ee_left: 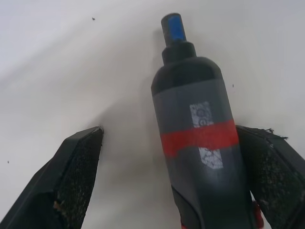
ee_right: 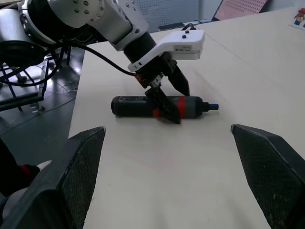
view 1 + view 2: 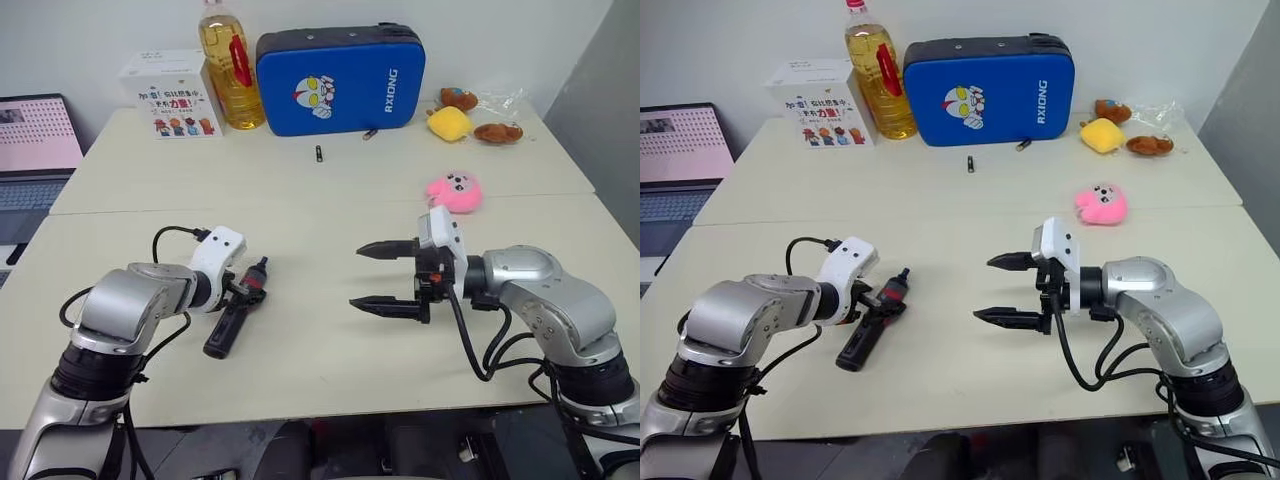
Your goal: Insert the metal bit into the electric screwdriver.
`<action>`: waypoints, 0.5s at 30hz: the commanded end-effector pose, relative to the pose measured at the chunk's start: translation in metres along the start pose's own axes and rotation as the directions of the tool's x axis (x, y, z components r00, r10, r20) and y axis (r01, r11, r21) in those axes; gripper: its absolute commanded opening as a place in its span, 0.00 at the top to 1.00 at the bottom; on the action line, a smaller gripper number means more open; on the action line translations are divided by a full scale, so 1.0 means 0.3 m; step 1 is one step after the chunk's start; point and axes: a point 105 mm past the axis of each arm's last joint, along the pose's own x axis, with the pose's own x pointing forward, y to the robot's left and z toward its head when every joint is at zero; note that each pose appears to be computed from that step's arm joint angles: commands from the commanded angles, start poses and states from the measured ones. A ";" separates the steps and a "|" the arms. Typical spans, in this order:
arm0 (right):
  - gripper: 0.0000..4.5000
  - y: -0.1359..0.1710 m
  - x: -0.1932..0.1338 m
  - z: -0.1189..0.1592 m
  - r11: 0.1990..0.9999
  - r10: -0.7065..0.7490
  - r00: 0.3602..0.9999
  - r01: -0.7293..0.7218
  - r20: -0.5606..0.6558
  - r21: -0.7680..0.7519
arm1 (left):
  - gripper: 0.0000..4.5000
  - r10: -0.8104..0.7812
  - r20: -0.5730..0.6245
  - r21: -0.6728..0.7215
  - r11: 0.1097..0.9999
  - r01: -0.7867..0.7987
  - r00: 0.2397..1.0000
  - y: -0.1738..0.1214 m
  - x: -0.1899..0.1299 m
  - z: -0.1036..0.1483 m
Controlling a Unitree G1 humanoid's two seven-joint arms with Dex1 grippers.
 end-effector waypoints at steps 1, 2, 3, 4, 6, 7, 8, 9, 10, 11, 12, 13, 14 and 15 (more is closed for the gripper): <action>0.02 0.023 0.003 0.038 0.999 0.023 1.000 -0.022 0.016 -0.046 | 0.00 0.009 0.028 -0.025 1.000 -0.009 1.000 0.013 0.018 0.020; 0.02 0.023 0.002 0.038 0.999 0.021 1.000 -0.020 0.016 -0.046 | 0.00 0.003 0.029 -0.035 0.999 -0.002 1.000 0.010 0.024 0.021; 0.02 0.019 0.002 0.038 0.999 0.017 1.000 -0.016 0.015 -0.048 | 0.00 -0.014 0.025 -0.063 0.998 0.015 1.000 0.003 0.033 0.020; 0.02 0.017 0.002 0.038 0.999 0.014 1.000 -0.013 0.014 -0.049 | 0.00 -0.026 0.023 -0.082 0.996 0.028 0.999 -0.002 0.039 0.020; 0.02 0.014 0.001 0.038 0.999 0.009 1.000 -0.008 0.013 -0.051 | 0.00 -0.058 0.010 -0.121 0.991 0.059 0.998 -0.018 0.046 0.013; 0.02 0.013 0.000 0.038 0.999 0.007 1.000 -0.007 0.012 -0.052 | 0.00 -0.074 0.001 -0.136 0.988 0.073 0.997 -0.026 0.046 0.008; 0.02 0.013 -0.001 0.039 0.999 0.005 1.000 -0.004 0.012 -0.053 | 0.00 -0.085 -0.008 -0.143 0.986 0.083 0.996 -0.034 0.045 0.002; 0.02 0.010 -0.003 0.039 0.999 0.001 1.000 -0.001 0.012 -0.054 | 0.00 -0.096 -0.020 -0.153 0.984 0.092 0.995 -0.039 0.040 -0.007; 0.00 0.008 -0.004 0.040 0.999 -0.002 1.000 0.002 0.012 -0.054 | 0.08 -0.105 -0.028 -0.161 0.982 0.099 0.994 -0.043 0.035 -0.014; 0.00 0.007 -0.005 0.041 0.999 -0.005 1.000 0.005 0.012 -0.054 | 0.10 -0.116 -0.032 -0.171 0.979 0.109 0.993 -0.048 0.029 -0.019; 0.00 0.006 -0.006 0.041 0.999 -0.006 1.000 0.007 0.012 -0.054 | 0.14 -0.123 -0.033 -0.179 0.977 0.115 0.992 -0.051 0.026 -0.022; 0.00 0.005 -0.007 0.041 0.999 -0.008 1.000 0.009 0.012 -0.054 | 0.19 -0.128 -0.037 -0.183 0.976 0.119 0.991 -0.053 0.021 -0.026; 0.00 0.005 -0.007 0.041 0.998 -0.010 1.000 0.010 0.012 -0.054 | 0.23 -0.129 -0.041 -0.186 0.975 0.120 0.991 -0.055 0.018 -0.029; 0.00 0.004 -0.008 0.041 0.998 -0.011 1.000 0.012 0.012 -0.054 | 0.28 -0.132 -0.047 -0.185 0.975 0.121 0.990 -0.056 0.013 -0.034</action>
